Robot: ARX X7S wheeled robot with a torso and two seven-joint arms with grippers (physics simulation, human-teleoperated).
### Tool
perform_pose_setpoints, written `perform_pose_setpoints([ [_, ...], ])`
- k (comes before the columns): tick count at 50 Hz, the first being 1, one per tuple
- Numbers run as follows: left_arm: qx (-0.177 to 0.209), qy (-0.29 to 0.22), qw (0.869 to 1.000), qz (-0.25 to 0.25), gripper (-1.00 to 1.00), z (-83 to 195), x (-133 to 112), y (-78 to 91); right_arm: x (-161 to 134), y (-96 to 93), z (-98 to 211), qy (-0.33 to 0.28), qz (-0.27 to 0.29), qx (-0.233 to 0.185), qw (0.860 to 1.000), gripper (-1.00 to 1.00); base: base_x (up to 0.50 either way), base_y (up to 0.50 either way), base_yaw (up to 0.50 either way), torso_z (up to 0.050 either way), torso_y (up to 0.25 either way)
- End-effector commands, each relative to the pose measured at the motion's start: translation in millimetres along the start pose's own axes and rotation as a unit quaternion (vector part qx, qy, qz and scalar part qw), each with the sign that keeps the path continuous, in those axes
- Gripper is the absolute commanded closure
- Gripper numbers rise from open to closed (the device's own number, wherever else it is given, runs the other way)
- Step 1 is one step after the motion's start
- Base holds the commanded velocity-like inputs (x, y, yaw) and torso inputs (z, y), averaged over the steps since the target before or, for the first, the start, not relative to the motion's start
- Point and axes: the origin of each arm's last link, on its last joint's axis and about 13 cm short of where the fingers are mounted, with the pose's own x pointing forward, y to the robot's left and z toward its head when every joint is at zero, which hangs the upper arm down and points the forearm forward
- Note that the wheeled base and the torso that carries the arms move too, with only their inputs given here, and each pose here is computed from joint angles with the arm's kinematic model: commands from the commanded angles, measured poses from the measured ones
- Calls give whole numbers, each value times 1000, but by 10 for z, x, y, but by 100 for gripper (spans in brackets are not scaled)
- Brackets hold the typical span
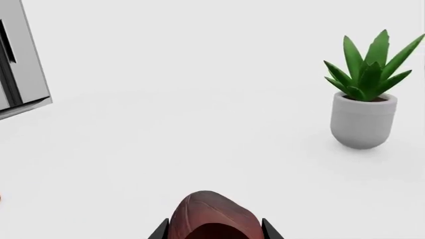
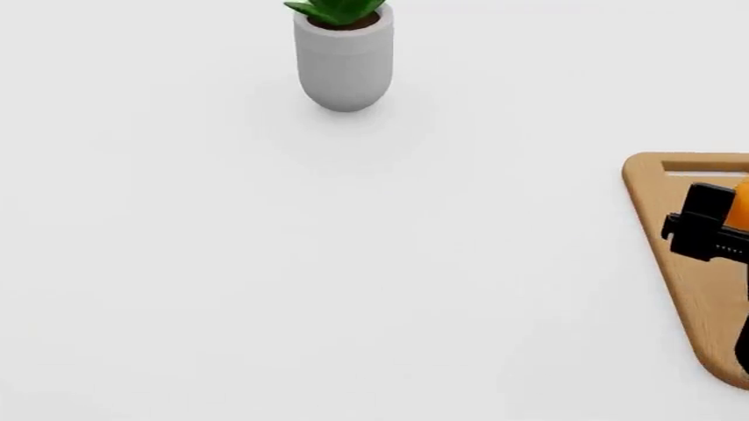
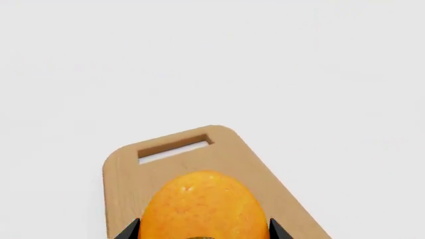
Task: Place the date and the orange on separate cutting boards.
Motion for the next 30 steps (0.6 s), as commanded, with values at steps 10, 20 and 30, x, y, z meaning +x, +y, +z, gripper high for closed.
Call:
perform_pose_setpoints([
  [10, -22, -9, 1000, -16, 100, 31, -17, 8, 367, -3, -241, 54, -24, -42, 997, 100, 0, 0, 0, 0, 0],
  [20, -22, -9, 1000, -16, 100, 33, -18, 11, 329, 14, -186, 47, -9, -55, 997, 100, 0, 0, 0, 0, 0],
  [30, -22, -9, 1000, -17, 100, 28, -18, 7, 268, 42, -132, 41, 6, -62, 997, 100, 0, 0, 0, 0, 0],
])
